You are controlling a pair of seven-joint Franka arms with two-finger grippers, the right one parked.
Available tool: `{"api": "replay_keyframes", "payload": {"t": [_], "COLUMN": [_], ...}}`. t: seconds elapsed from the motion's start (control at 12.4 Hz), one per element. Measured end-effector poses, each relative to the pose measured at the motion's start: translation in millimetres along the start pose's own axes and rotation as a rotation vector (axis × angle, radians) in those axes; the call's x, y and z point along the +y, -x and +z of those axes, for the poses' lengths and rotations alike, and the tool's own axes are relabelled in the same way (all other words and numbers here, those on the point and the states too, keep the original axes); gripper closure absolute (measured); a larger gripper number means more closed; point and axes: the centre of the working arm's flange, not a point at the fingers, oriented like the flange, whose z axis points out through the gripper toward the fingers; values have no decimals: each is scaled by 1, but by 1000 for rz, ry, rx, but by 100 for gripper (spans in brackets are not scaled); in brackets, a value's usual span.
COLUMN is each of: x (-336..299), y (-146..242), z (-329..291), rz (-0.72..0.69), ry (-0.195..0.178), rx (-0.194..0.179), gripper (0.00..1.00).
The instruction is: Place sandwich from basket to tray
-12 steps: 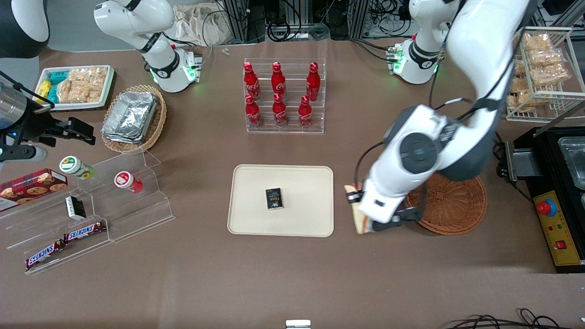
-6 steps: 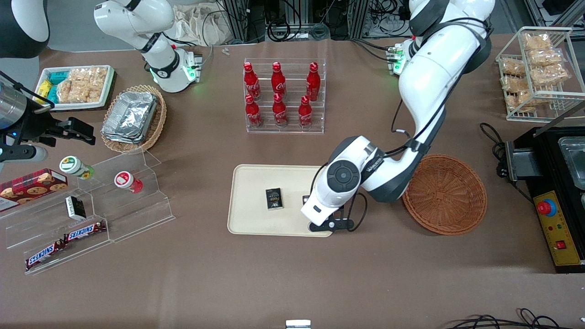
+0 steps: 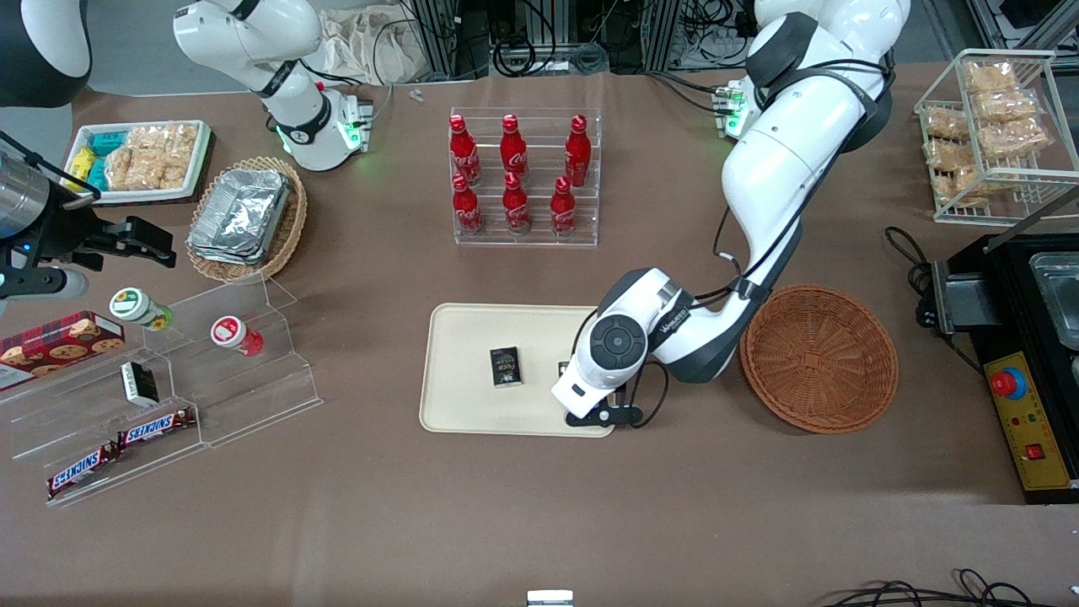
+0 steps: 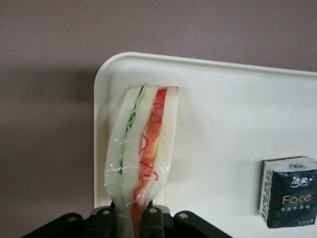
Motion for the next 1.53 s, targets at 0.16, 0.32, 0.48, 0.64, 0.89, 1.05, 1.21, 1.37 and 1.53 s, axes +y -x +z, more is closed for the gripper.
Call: {"api": "replay_keyframes", "payload": {"t": [0.16, 0.32, 0.48, 0.64, 0.89, 1.05, 1.21, 1.37, 1.53], "x": [-2, -13, -34, -71, -151, -204, -243, -258, -266], "y": [-4, -13, -14, -8, -4, 1, 16, 39, 56], "z": [-9, -47, -116, -200, -299, -333, -347, -355, -365], "rz": [3, -16, -41, -92, -189, -200, -233, -257, -255], "ry": [-5, 0, -28, -77, -94, -72, -68, -84, -92], "rx": [23, 61, 101, 138, 173, 162, 146, 144, 154], "gripper": [63, 42, 20, 0, 0, 0, 0, 0, 0]}}
